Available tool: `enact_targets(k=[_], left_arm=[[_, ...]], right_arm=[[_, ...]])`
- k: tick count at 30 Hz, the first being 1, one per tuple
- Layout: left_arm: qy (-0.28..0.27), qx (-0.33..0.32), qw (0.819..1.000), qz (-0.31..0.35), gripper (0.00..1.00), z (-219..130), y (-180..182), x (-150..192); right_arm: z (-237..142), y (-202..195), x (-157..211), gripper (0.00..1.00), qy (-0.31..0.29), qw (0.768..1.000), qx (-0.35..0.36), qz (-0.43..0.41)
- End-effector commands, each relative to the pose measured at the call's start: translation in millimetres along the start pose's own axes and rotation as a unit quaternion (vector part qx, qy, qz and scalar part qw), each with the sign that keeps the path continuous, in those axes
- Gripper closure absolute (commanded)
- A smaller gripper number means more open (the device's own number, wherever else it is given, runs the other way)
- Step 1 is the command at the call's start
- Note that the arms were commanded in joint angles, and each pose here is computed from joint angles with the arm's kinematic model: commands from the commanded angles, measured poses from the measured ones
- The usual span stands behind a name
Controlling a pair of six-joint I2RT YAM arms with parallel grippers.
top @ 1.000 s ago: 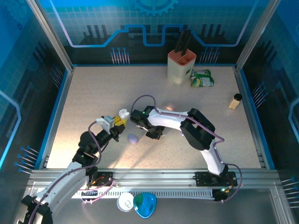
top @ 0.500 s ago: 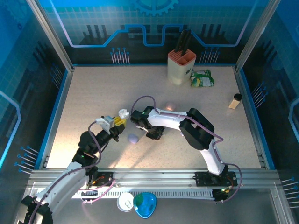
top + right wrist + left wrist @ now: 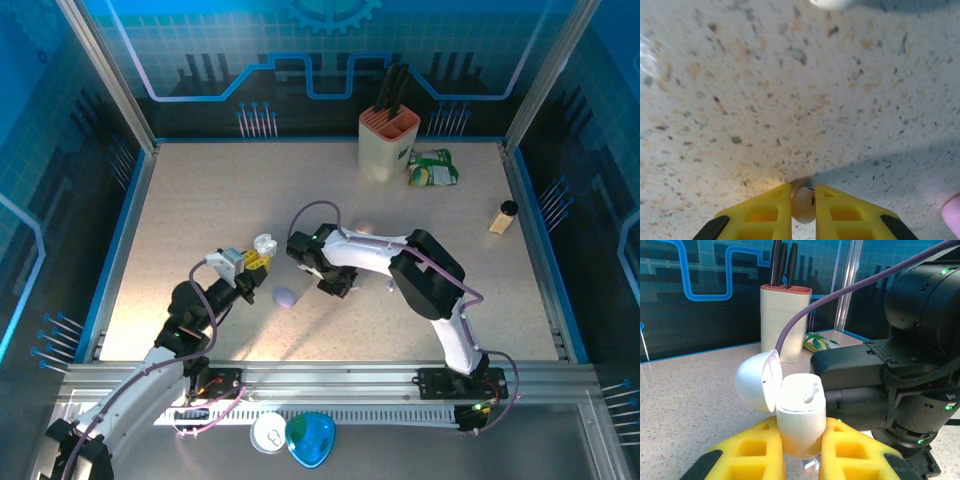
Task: Insert wireless bluetooth earbuds into charging case
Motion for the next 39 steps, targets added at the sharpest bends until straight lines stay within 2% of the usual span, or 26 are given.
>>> enact_targets(k=[1,7,13,16,21,24,30,35,39], left_arm=[[-0.009,-0.005,1.000,-0.002,1.00,-1.5,1.8,-2.6],[-0.007,0.001,1.000,-0.001,1.00,-0.1,0.4,-3.4],[0.003,0.017,1.000,-0.006,1.00,5.1,-1.7,-3.1],[0.017,0.036,0.999,-0.007,1.00,10.8,-4.8,-3.2],[0.040,0.079,0.996,-0.015,1.00,22.5,-11.6,-3.6],[0.049,0.095,0.994,-0.014,1.00,28.9,-15.3,-4.7],[0.073,0.127,0.989,-0.013,1.00,41.8,-27.9,-2.0],[0.090,0.153,0.984,-0.015,1.00,51.2,-40.3,1.4],[0.096,0.166,0.981,-0.015,1.00,56.7,-47.5,2.2]], right_arm=[[-7.9,-10.3,8.4,0.83,-0.028,0.998,-0.024,0.041],[-18.0,-30.3,20.9,0.83,-0.085,0.990,-0.060,0.098],[-36.5,-50.3,33.0,0.83,-0.177,0.967,-0.111,0.145],[-50.3,-56.4,37.9,0.83,-0.243,0.949,-0.132,0.151],[-81.2,-62.7,49.7,0.83,-0.366,0.897,-0.197,0.153],[-96.6,-66.7,57.5,0.82,-0.405,0.869,-0.235,0.159],[-136.0,-66.4,71.2,0.82,-0.502,0.811,-0.268,0.134],[-165.3,-63.3,81.2,0.82,-0.561,0.768,-0.295,0.098],[-185.6,-59.5,87.0,0.83,-0.590,0.743,-0.309,0.069]])
Point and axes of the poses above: each hand's point on the last joint's axis, 136 mm out from that joint toward the fingers, its own z axis out along the fingers, its own y axis along the line the jaws close on, x = y × z, the point moved 7 cm from there along -z, back along the fingers, and after that the axes turned 12 degrees about -z, right-handed, at the moved point
